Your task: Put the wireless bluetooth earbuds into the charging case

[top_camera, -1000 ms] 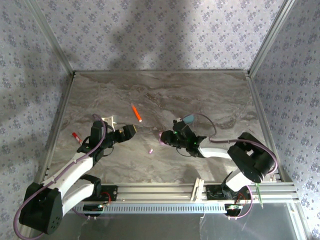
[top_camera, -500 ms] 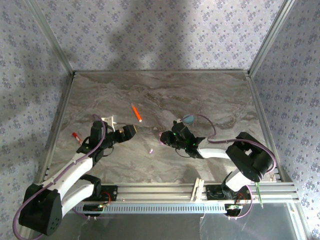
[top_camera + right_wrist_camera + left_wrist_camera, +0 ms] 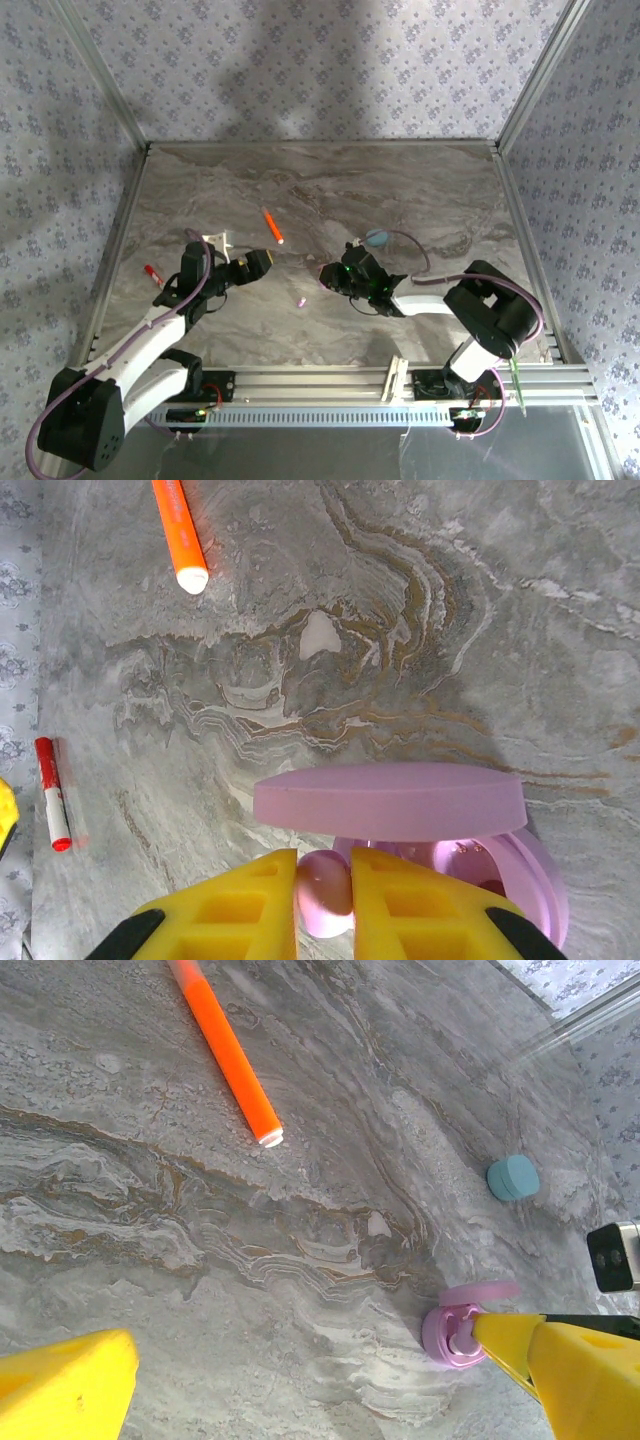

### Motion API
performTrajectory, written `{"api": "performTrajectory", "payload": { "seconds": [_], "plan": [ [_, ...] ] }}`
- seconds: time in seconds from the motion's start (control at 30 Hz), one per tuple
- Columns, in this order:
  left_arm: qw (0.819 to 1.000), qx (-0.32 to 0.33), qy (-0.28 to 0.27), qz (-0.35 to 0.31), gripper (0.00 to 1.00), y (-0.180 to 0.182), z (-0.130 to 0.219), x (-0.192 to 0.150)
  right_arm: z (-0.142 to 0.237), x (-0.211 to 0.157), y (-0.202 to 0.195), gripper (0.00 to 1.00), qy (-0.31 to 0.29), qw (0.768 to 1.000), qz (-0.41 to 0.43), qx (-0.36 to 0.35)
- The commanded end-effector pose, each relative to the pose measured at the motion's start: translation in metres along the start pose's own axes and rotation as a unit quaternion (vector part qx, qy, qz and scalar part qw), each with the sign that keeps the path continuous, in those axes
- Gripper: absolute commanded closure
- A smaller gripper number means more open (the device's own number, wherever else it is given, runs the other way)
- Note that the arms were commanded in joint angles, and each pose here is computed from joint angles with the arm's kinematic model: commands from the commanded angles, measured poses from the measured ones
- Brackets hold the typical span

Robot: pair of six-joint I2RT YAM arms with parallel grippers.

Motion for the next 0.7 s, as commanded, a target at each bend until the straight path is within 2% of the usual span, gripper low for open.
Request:
{"api": "performTrajectory", "payload": {
  "seconds": [0.0,0.37,0.57,0.67],
  "plan": [
    [1.000,-0.015,-0.020,-0.013,0.00,-0.0107,0.0043,0.0145,-0.0031,0.0031,-0.0022,0.81,-0.011,1.000,-0.006,-0.007],
    [1.000,-0.015,-0.020,-0.012,0.00,-0.0103,0.0044,0.0147,-0.0033,0.0037,-0.0050,0.81,-0.015,1.000,-0.010,-0.011],
    [1.000,-0.015,-0.020,-0.013,0.00,-0.0104,0.0041,0.0147,0.0021,0.0024,-0.0062,0.68,-0.017,1.000,-0.008,-0.019],
    [1.000,-0.015,-0.020,-0.013,0.00,-0.0104,0.0041,0.0147,0.0056,0.0027,-0.0057,0.68,-0.020,1.000,-0.006,-0.022]
  ]
}}
Point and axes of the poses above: each hand's point on the last joint's axis, 136 mm out from that joint toward the fingers, its own z axis back along the fingers, its own y axis along the line the jaws close on, x = y × z, the point moved 2 cm from there along z, back along the fingers, and after that the axes turned 14 degrees about -z, right-handed, at the moved point
